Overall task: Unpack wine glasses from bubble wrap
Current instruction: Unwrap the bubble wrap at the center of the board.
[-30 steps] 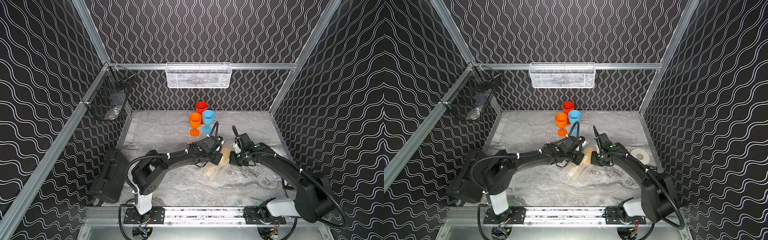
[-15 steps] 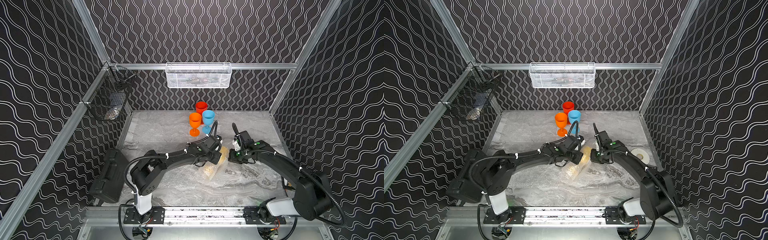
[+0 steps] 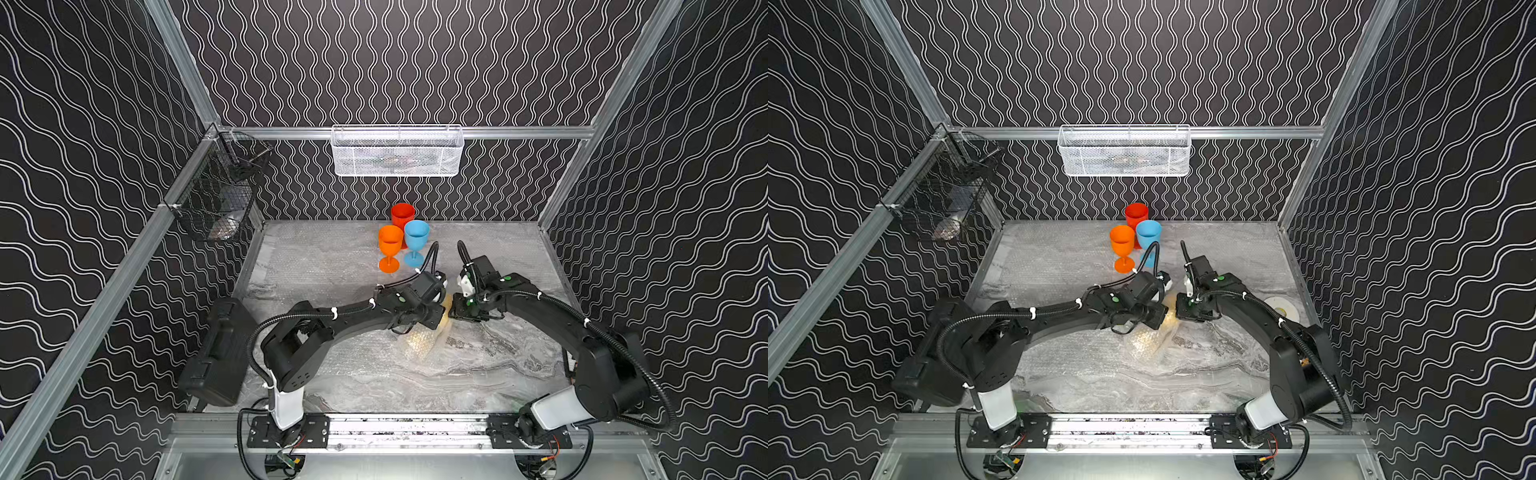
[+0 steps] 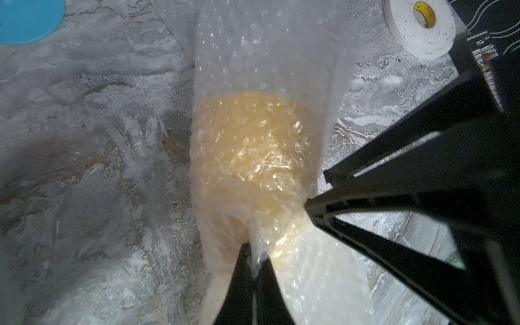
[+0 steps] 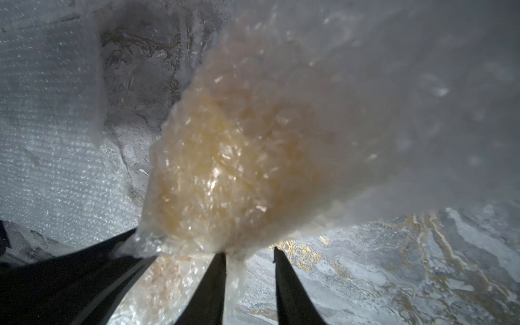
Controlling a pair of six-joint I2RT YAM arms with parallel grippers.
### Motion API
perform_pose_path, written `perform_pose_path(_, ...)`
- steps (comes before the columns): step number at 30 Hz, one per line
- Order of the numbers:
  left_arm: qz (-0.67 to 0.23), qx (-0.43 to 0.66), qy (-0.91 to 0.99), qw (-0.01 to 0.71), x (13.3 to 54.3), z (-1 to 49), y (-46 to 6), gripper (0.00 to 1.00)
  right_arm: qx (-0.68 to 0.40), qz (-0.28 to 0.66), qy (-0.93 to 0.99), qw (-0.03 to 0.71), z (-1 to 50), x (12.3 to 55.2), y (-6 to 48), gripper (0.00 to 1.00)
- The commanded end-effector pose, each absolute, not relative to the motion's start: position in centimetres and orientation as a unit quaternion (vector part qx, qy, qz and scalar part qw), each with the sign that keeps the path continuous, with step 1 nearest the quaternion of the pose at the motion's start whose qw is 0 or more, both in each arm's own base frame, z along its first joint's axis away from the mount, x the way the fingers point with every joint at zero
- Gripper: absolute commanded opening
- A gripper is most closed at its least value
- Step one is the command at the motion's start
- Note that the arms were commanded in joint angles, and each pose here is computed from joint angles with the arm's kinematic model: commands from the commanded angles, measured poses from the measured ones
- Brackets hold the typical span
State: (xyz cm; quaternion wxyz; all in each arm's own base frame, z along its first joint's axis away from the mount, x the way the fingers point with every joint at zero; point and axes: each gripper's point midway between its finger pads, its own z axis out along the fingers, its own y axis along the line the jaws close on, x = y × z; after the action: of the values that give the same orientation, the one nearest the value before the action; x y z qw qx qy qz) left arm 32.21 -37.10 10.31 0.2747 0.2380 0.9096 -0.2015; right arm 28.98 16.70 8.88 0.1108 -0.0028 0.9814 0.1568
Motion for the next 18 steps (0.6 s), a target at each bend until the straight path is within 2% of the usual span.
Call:
perform_pose_path(1, -0.203, 0.236, 0.908, 0.281, 32.4, 10.8, -37.3, 0.01, -0.008, 0.153, 0.982, 0.109, 8.6, 29.2, 16.8, 0.32)
perform_pose_path(3, -0.204, 0.235, 0.908, 0.280, 32.4, 10.8, -37.3, 0.01, -0.009, 0.152, 0.982, 0.108, 8.4, 29.1, 16.9, 0.35)
perform_pose_path(9, -0.210, 0.234, 0.908, 0.277, 32.3, 10.7, -37.5, 0.00, -0.007, 0.145, 0.983, 0.108, 7.8, 29.4, 16.8, 0.34)
perform_pose_path(11, -0.212, 0.235, 0.907, 0.277, 32.3, 10.8, -37.7, 0.00, -0.006, 0.144, 0.984, 0.108, 7.6, 29.6, 16.9, 0.29)
perform_pose_path(14, -0.208, 0.236, 0.908, 0.277, 32.3, 10.8, -37.6, 0.00, -0.002, 0.135, 0.984, 0.114, 7.4, 29.9, 16.6, 0.15)
perform_pose_path(18, -0.206, 0.234, 0.908, 0.278, 32.3, 10.8, -37.4, 0.00, -0.003, 0.125, 0.985, 0.118, 7.4, 30.0, 16.3, 0.08)
